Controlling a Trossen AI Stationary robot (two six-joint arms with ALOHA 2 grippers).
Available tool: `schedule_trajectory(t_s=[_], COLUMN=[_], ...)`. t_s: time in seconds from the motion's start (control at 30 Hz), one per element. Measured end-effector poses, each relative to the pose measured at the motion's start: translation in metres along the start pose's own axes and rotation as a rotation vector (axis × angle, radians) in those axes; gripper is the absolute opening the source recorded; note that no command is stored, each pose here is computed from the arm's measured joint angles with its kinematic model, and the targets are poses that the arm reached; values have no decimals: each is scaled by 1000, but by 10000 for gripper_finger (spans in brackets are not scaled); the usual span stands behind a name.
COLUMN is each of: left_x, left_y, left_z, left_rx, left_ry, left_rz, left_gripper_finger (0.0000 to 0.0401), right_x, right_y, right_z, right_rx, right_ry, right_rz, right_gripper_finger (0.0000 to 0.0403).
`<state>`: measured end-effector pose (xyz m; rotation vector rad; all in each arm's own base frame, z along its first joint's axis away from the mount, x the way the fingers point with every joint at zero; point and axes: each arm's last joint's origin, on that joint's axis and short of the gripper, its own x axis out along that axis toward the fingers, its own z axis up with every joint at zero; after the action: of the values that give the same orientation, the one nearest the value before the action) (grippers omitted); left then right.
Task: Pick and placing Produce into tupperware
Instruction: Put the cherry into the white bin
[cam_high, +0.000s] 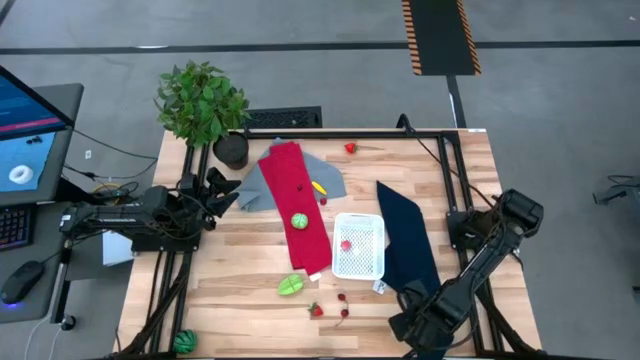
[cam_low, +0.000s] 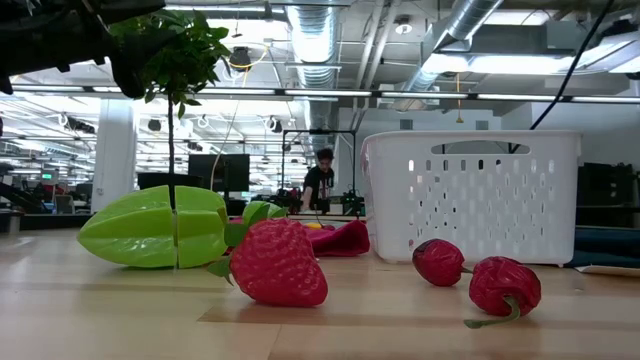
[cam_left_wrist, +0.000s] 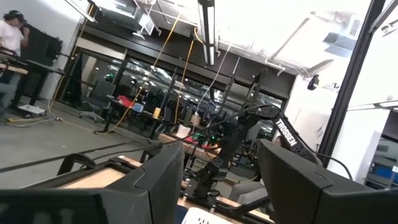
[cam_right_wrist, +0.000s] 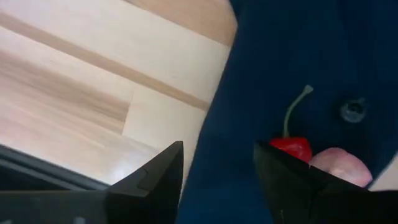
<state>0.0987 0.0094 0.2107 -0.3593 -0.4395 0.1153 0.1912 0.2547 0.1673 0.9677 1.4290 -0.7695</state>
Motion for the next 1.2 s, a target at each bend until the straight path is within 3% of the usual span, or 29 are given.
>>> schedule_trajectory(t_s=[0.77,1.2], left_x=[0,0], left_y=[1,1], left_z=[-2,-2], left_rx=[-10,-10], left_ry=[16,18], left_rz=[7,9], left_gripper_finger=[196,196], right_x=[2,2], right_y=[-11,-13], right_z=[0,-2], right_rx=[44,34], right_ry=[-42,-51], right_rz=[-111,-112], right_gripper_finger=[214,165])
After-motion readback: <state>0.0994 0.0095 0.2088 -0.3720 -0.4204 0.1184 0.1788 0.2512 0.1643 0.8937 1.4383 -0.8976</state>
